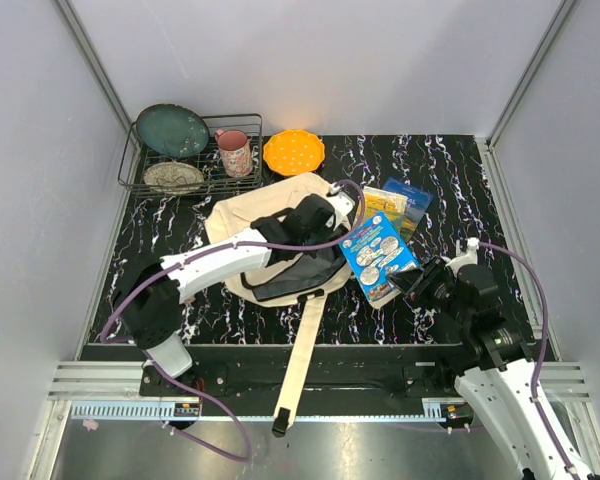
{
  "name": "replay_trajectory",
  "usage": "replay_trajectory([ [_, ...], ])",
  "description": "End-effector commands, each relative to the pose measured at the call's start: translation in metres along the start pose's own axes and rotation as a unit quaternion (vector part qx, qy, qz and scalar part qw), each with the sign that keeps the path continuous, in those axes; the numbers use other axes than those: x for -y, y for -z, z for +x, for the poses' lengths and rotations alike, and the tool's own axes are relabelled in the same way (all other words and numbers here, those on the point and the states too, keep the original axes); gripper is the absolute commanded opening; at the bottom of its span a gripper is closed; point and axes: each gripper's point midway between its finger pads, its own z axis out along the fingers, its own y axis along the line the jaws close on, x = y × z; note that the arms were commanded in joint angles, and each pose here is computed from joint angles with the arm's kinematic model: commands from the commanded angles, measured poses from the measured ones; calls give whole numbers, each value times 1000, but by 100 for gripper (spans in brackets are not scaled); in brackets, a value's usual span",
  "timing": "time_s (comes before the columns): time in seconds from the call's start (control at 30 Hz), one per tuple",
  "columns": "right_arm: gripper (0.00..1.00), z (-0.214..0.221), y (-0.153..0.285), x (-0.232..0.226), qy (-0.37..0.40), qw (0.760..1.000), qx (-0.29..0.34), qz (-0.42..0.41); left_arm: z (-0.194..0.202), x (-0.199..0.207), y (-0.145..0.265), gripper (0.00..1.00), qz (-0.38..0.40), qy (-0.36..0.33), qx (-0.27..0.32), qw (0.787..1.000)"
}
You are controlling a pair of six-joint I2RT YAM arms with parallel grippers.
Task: Pack the student bag
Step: Place the book in the student bag.
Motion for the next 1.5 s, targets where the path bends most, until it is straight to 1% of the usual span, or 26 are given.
replay_trajectory([
  [0.0, 0, 10, 18, -46, -4, 994, -42, -103, -70, -30, 41, 0, -46, 17, 86, 995],
  [0.07, 0, 20, 24, -57, -7, 988, -73, -134, -86, -41, 50, 0, -64, 22, 98, 993],
  [0.13, 0, 25, 25, -61, -20, 985, -92, -143, -95, -47, 56, 0, -72, 24, 104, 992],
  [0.17, 0, 28, 26, -64, -21, 983, -104, -152, -107, -50, 62, 0, -76, 33, 117, 990],
  [0.33, 0, 39, 11, -59, -57, 976, -137, -161, -131, -54, 81, 0, -81, 54, 142, 985],
  [0.37, 0, 37, 9, -64, -57, 973, -137, -177, -137, -57, 87, 0, -87, 62, 150, 983],
  [0.43, 0, 40, 0, -58, -72, 972, -146, -168, -141, -54, 91, 0, -84, 62, 154, 983],
  [0.47, 0, 37, -2, -63, -70, 970, -140, -186, -143, -56, 95, 0, -91, 65, 158, 981],
  [0.53, 0, 37, -10, -62, -89, 968, -143, -185, -146, -50, 98, 0, -87, 64, 162, 981],
  [0.67, 0, 30, -21, -65, -90, 968, -134, -192, -154, -35, 97, 0, -84, 55, 163, 981],
  [0.73, 0, 28, -29, -60, -95, 971, -130, -178, -154, -26, 96, 0, -78, 47, 157, 983],
  [0.77, 0, 24, -34, -59, -98, 973, -118, -172, -155, -22, 94, 0, -74, 45, 156, 984],
  [0.8, 0, 23, -40, -54, -103, 975, -115, -162, -156, -18, 94, 0, -68, 57, 158, 983],
  [1.0, 0, 13, -68, -52, -104, 978, -89, -158, -162, -3, 96, 0, -57, 64, 156, 984],
  [1.03, 0, 8, -73, -54, -100, 980, -78, -157, -163, -1, 97, 0, -55, 64, 157, 984],
  [1.07, 0, 7, -78, -53, -96, 981, -75, -149, -163, 1, 98, 0, -52, 68, 157, 984],
  [1.1, 0, 14, -87, -48, -92, 983, -86, -133, -163, 2, 98, 0, -50, 71, 158, 984],
  [1.17, 0, 7, -96, -56, -86, 984, -66, -143, -167, 5, 102, 0, -43, 77, 164, 983],
  [1.2, 0, 16, -105, -54, -92, 984, -75, -133, -170, 8, 105, 0, -39, 78, 169, 982],
  [1.27, 0, 8, -115, -58, -94, 985, -46, -135, -173, 8, 110, 0, -41, 79, 174, 981],
  [1.3, 0, 15, -123, -57, -93, 986, -49, -129, -175, 9, 112, 0, -40, 80, 178, 980],
  [1.33, 0, 9, -127, -68, -88, 985, -31, -143, -177, 9, 115, 0, -39, 80, 181, 979],
  [1.37, 0, 12, -136, -65, -85, 987, -31, -133, -179, 8, 119, 0, -39, 82, 185, 979],
  [1.47, 0, 12, -151, -83, -86, 984, -16, -157, -180, 7, 123, 0, -38, 81, 189, 978],
])
